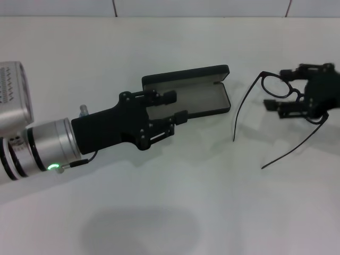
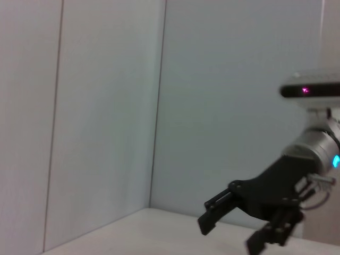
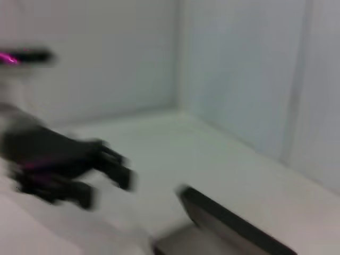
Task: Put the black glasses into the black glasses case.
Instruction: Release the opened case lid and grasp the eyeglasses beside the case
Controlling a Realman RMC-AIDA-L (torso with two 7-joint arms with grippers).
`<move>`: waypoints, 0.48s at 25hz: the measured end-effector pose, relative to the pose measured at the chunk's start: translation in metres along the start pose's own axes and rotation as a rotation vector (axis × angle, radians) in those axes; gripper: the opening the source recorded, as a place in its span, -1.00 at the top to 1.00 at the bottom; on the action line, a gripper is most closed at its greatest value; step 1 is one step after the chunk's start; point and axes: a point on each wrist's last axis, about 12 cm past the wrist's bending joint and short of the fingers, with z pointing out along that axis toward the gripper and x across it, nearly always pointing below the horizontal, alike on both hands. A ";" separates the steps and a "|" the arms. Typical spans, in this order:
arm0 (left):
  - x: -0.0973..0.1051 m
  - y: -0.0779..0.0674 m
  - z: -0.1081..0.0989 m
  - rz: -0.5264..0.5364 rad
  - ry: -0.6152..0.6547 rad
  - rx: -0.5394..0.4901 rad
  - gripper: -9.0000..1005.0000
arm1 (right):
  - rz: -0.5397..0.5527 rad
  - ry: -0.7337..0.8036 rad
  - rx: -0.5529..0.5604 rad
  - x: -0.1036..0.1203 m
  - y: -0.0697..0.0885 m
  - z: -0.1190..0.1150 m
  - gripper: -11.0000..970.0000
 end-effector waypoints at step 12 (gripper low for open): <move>0.004 0.001 0.004 0.015 0.024 -0.006 0.07 | 0.142 0.461 0.212 -0.050 -0.026 0.011 -0.65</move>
